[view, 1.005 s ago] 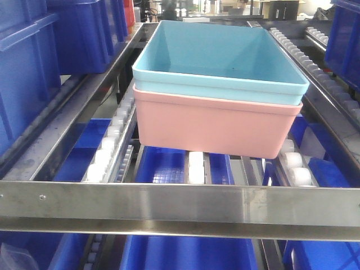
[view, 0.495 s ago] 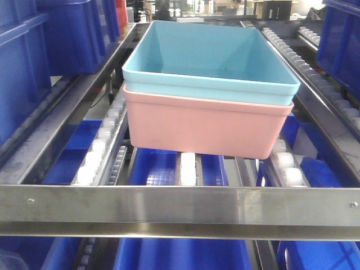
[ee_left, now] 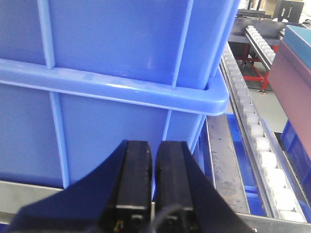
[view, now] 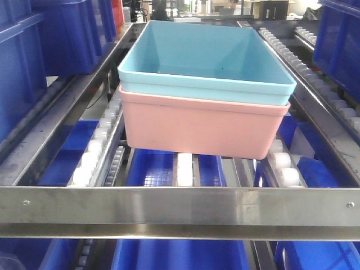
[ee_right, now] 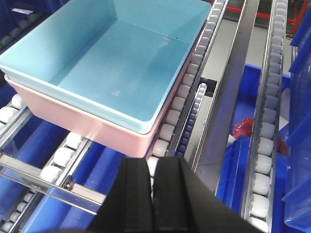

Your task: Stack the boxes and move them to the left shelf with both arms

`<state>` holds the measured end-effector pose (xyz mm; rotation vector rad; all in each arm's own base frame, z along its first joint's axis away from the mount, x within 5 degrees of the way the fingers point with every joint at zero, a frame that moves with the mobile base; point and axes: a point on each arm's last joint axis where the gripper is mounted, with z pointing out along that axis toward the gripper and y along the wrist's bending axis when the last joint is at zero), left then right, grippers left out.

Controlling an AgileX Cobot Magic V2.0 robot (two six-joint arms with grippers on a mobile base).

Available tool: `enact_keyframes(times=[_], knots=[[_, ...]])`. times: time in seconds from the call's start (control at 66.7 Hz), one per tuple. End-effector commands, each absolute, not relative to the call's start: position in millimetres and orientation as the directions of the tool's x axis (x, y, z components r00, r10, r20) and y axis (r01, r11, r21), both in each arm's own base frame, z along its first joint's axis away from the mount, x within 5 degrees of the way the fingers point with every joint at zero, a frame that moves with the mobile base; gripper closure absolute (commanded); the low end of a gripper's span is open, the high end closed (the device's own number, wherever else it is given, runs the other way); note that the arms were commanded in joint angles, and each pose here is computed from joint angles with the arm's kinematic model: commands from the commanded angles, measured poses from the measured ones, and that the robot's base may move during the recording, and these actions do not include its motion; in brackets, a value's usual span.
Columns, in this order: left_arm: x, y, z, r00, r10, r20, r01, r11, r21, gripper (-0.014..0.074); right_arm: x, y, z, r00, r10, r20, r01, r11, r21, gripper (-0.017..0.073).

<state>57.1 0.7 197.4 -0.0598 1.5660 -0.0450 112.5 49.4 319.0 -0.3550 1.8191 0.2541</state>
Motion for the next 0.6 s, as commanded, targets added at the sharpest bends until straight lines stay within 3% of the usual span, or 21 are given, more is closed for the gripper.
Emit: enact_keyframes(times=[0.0,0.435,0.585], knots=[[56.6,0.1,196.1,0.074,-0.063,-0.995,0.002,0.998,-0.063,0.0583,112.5,51.5,334.0,-0.151,-0.099,-0.984,-0.393,0.919,-0.032,0.0504],[56.6,0.1,196.1,0.074,-0.063,-0.995,0.002,0.998,-0.063,0.0583,110.9,49.5,322.0,-0.193,-0.098,-0.976,-0.394,0.919,-0.014,0.0504],[56.6,0.1,196.1,0.074,-0.063,-0.995,0.002,0.998,-0.063,0.0583,104.3,30.6,305.5,-0.172,-0.088,-0.981,-0.285,0.958,-0.036,0.0504]])
